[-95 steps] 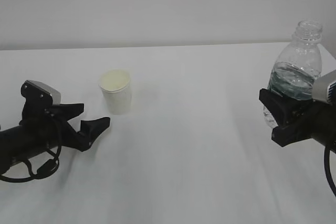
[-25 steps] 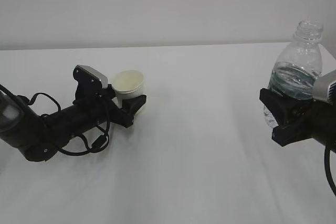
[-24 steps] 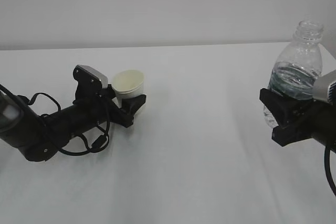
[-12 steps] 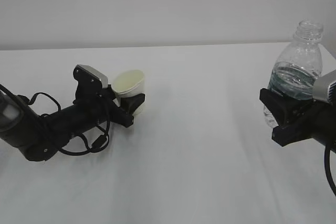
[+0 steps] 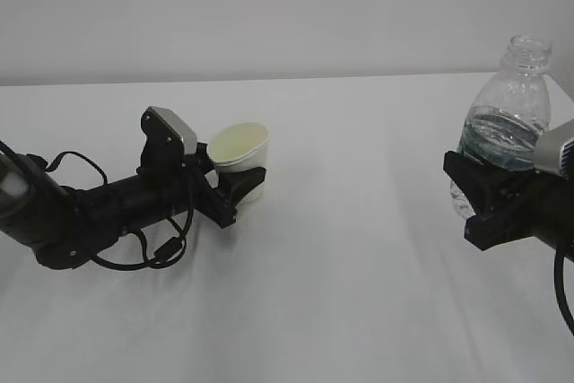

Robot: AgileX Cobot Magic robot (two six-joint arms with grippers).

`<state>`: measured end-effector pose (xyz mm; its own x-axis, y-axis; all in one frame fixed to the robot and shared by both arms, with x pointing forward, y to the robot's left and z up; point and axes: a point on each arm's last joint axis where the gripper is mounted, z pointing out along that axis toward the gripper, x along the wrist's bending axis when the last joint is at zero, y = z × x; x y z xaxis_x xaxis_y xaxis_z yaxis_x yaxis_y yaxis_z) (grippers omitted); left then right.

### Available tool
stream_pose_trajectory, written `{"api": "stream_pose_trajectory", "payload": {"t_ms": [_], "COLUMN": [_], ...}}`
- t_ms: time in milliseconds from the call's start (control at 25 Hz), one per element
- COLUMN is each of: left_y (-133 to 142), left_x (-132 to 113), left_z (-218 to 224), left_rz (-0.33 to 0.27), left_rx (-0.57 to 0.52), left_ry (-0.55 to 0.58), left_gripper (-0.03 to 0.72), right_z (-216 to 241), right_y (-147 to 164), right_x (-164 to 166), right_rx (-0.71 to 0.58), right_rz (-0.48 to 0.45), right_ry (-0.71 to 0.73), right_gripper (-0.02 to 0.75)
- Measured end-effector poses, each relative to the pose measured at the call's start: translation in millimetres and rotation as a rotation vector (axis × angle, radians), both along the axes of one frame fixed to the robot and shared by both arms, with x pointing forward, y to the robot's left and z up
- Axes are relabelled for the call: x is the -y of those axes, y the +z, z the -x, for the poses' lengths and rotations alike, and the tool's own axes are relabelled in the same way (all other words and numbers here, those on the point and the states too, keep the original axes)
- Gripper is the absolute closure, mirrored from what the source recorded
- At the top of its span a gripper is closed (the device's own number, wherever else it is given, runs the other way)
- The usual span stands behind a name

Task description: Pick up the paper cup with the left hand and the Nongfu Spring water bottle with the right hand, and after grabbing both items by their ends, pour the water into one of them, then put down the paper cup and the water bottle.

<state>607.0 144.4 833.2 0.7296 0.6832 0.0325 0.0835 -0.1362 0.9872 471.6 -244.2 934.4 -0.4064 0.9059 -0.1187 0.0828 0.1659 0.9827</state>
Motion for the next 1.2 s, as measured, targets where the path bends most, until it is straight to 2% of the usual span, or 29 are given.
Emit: {"api": "stream_pose_trajectory", "payload": {"t_ms": [400,640,880,1200], "left_y": [2,21,44,48], "left_x": [9,13,16,18], "left_z": [10,12,14,19], "left_rz": [0.077,0.129,0.139,0.12], "left_rx": [-0.123,-0.161,-0.131,-0.136], "left_ry": [-0.117,-0.173,-0.227,-0.287], "left_gripper": [0.239,0.239,0.24,0.241], "right_z": [0,-1,-3,-3], "right_y": [0,0,1,0], "right_x": [1,2,7,8], "right_rx": [-0.001,-0.001,-0.004,-0.007], "right_rz": [-0.004,-0.008,-0.029,-0.035], "right_ry": [-0.012,-0.025,-0.085,-0.1], "right_gripper": [0.38,0.38,0.38,0.381]}}
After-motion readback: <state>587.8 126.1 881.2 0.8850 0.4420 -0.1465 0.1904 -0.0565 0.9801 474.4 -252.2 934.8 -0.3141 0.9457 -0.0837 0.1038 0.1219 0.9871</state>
